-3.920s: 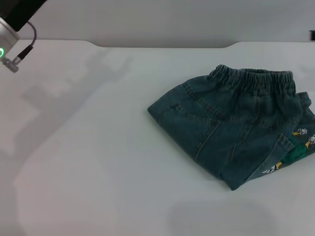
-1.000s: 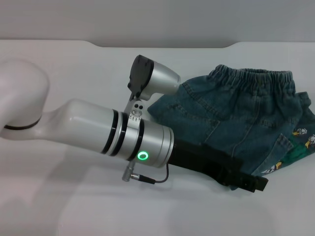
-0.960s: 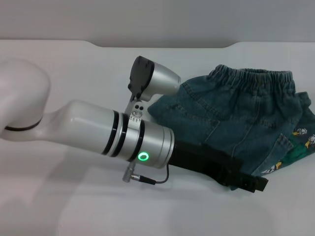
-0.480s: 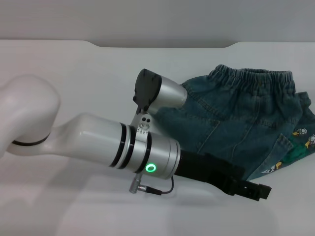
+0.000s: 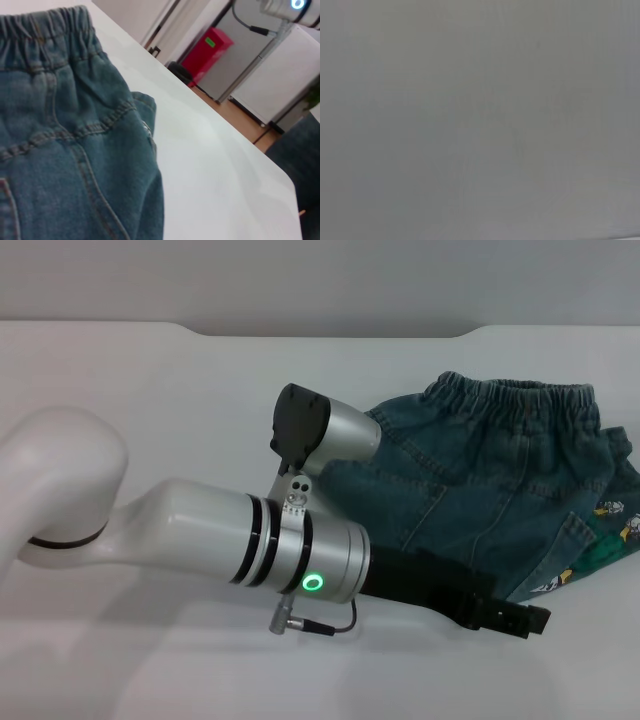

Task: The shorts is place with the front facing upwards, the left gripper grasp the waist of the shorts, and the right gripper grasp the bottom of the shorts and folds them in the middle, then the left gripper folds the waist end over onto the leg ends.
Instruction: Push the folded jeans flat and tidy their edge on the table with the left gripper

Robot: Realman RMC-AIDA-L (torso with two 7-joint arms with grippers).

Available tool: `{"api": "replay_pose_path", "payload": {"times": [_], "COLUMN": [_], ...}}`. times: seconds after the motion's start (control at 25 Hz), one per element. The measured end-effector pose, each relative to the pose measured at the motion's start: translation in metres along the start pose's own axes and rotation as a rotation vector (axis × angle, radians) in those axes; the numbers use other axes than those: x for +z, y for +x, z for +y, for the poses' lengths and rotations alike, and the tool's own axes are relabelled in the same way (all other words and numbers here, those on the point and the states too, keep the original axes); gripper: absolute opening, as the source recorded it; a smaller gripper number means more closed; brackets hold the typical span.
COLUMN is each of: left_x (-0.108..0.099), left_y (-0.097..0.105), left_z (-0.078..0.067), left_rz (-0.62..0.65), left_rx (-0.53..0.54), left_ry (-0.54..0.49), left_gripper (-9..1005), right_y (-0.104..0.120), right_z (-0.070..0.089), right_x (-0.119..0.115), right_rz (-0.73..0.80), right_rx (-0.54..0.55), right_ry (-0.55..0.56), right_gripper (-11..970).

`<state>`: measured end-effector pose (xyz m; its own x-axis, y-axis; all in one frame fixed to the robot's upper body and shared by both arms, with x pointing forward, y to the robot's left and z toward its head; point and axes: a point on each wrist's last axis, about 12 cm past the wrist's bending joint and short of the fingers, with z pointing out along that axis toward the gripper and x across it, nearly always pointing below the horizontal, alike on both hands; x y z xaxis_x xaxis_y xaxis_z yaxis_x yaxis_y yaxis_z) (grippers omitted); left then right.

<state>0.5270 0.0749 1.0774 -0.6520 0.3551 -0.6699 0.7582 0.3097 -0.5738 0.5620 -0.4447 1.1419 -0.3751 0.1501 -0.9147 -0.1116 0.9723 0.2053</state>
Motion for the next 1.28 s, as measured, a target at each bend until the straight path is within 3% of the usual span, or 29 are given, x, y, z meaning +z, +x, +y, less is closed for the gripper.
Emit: {"api": "replay_pose_path", "payload": {"times": [1.28], "left_x": [0.002], "left_y": [0.002], "left_z": [0.012], "left_rz": [-0.014], "left_rx": [-0.011], "left_ry": [-0.094], "left_gripper": [802], "right_y": [0.007], "right_z": [-0.004], "right_x": [-0.004], "right_rz": [0.007], "right_rx": [0.022], "right_ry": [0.011], "right_gripper": [462]}}
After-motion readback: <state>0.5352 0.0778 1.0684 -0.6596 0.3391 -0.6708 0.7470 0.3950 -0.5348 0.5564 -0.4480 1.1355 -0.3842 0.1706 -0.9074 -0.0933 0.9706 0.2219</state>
